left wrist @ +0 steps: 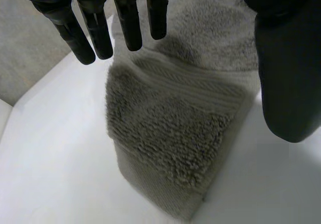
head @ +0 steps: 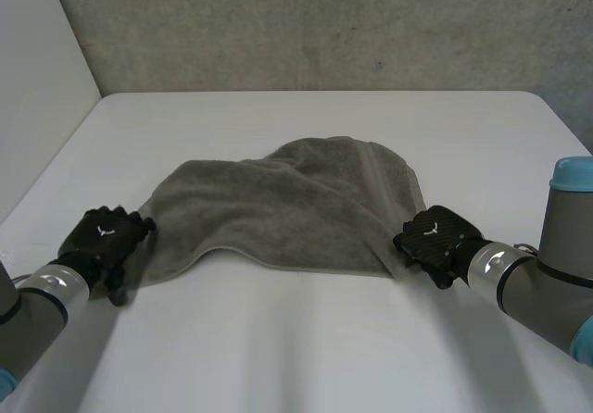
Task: Fold the towel.
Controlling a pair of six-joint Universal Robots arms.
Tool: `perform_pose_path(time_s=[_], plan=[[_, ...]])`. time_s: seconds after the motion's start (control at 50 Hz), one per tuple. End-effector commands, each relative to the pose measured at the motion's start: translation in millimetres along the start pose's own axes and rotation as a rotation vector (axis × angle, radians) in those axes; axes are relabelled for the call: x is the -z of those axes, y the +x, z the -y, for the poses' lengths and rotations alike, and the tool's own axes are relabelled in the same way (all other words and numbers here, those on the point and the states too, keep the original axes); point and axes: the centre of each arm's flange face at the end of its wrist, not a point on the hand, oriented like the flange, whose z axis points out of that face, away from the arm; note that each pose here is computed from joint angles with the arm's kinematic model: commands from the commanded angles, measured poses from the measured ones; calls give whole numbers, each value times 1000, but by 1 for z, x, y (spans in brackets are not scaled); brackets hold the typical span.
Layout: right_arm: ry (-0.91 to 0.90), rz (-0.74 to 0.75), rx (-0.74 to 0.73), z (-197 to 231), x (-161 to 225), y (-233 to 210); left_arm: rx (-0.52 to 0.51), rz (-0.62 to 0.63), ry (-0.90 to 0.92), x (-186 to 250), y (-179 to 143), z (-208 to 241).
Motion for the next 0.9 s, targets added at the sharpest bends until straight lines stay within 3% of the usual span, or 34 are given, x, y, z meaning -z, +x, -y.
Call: perform_pose_path(time_s=[0.02, 0.9], plan=[[0, -1, 0, 0, 0, 0, 2, -4, -14, -11, -1, -6], [-14, 16, 5, -5, -3, -4, -16, 29, 26, -26, -8, -3]])
